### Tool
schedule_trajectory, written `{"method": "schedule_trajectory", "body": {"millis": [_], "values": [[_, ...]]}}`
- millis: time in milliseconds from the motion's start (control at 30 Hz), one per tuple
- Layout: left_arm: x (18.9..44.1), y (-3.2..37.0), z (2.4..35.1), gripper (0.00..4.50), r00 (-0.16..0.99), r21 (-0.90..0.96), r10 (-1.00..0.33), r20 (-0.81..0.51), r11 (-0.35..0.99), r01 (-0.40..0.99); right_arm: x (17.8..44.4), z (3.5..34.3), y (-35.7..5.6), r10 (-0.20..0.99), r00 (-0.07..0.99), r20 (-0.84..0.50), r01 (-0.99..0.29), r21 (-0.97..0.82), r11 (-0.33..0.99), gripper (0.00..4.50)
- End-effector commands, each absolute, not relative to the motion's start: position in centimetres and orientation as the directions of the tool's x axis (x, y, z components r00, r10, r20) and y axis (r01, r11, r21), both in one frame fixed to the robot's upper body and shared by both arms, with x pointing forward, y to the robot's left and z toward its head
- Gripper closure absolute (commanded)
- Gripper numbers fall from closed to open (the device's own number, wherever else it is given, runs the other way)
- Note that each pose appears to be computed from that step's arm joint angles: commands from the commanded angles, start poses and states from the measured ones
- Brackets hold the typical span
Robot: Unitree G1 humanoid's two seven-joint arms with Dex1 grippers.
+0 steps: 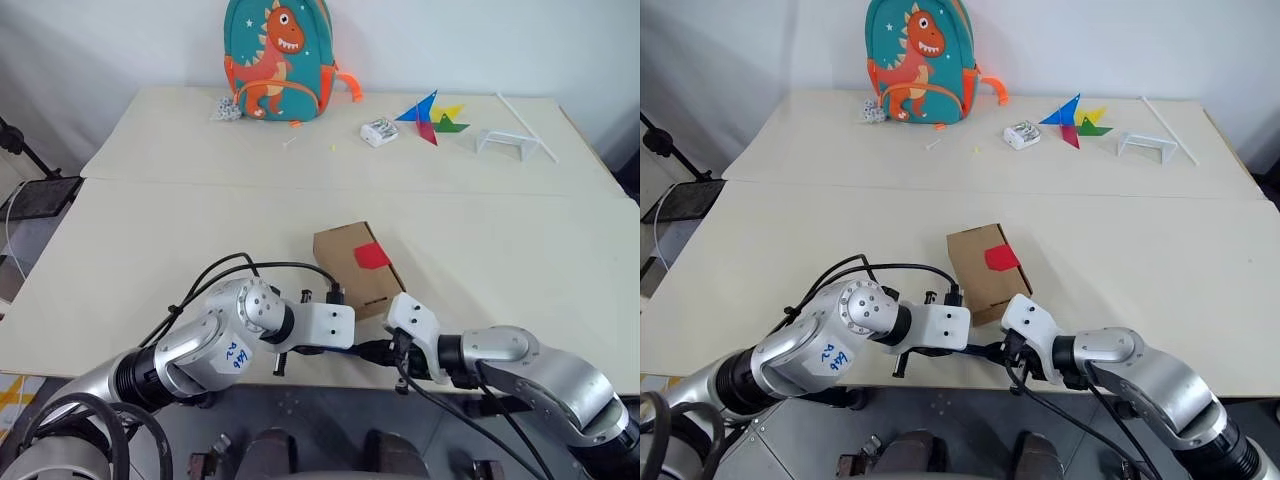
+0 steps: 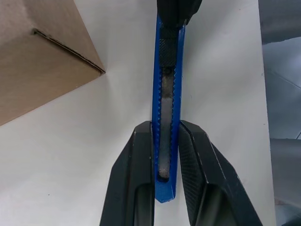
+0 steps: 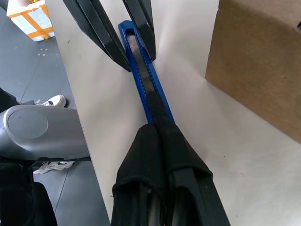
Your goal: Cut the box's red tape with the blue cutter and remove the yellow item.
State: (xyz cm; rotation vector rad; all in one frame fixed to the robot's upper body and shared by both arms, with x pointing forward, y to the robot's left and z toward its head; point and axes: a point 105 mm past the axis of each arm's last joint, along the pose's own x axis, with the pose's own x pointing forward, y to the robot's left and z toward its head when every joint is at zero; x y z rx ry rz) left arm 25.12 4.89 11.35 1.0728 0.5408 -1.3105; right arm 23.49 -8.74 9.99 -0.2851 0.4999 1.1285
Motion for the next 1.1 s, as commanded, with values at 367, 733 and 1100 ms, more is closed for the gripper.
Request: {"method": "schedule_trajectory", "body": {"millis": [367,733,1100], "values": [[25.0,5.0,9.7,4.09,0.21,0.29,-0.474,-0.855,-0.101,0.952,24.1,8.8,-8.0,0.784,0.307,-0.539,-0.902,0.099,0.421,4.46],[25.2,5.1,9.5,4.09,0.214,0.294,-0.475,-0.854,-0.1,0.951,24.5,9.0,-5.7,0.821,0.284,-0.496,-0.913,0.121,0.389,4.46],[25.3,5.3,9.7,4.09,0.208,0.303,-0.491,-0.846,-0.122,0.945,23.8,10.1,-6.4,0.853,0.269,-0.446,-0.916,0.155,0.37,4.46]]}}
